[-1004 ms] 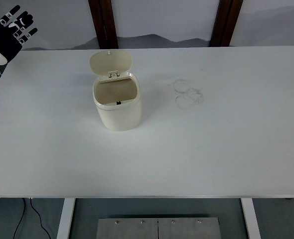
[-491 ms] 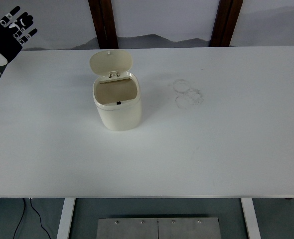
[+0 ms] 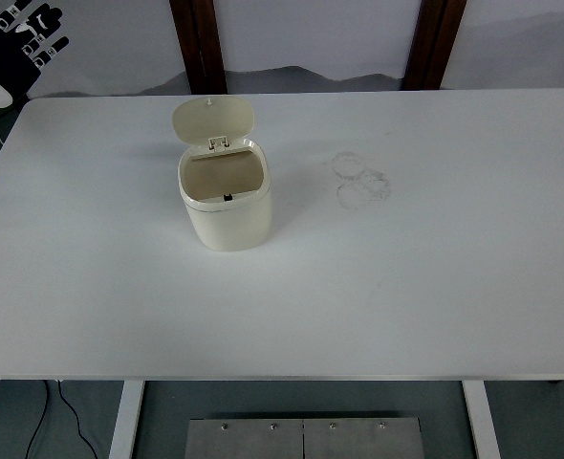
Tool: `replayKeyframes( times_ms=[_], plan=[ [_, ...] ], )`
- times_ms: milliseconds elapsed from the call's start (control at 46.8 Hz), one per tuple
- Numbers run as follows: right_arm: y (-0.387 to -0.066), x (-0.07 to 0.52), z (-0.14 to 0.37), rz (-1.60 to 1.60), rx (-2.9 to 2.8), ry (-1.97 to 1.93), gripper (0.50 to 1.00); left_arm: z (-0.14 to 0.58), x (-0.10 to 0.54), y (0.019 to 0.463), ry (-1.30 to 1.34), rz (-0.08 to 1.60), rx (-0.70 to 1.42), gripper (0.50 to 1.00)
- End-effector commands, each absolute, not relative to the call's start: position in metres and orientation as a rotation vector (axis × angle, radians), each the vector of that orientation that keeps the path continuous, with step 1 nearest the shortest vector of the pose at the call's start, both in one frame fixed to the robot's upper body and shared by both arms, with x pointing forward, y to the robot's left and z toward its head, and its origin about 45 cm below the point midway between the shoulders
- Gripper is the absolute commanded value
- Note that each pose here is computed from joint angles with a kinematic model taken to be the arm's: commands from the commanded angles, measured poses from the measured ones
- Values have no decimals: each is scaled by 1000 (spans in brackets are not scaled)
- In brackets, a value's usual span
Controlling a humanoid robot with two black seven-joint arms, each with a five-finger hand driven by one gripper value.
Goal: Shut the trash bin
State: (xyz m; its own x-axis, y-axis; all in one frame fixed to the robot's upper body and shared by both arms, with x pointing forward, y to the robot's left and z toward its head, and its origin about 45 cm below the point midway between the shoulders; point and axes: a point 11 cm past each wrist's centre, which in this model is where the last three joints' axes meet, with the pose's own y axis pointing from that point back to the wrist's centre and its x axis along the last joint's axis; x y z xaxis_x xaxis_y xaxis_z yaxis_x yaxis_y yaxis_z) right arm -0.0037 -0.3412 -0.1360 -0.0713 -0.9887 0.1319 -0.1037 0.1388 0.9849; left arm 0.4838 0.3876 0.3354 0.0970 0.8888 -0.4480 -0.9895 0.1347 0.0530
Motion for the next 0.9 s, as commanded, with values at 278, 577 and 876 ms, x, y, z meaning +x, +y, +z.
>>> replayKeyframes(
  times_ms=[278,577,876],
  plan=[
    [-341,-4,-136,-1102,1154,-1397,995,344,493,359,474,1366,-215,1000],
    [-341,-4,-136,-1103,1154,-1398,995,352,493,302,383,1226,-39,1000],
    [-341,-4,-136,-1103,1154,-1398,995,370,483,256,297,1085,121,1000]
  ],
)
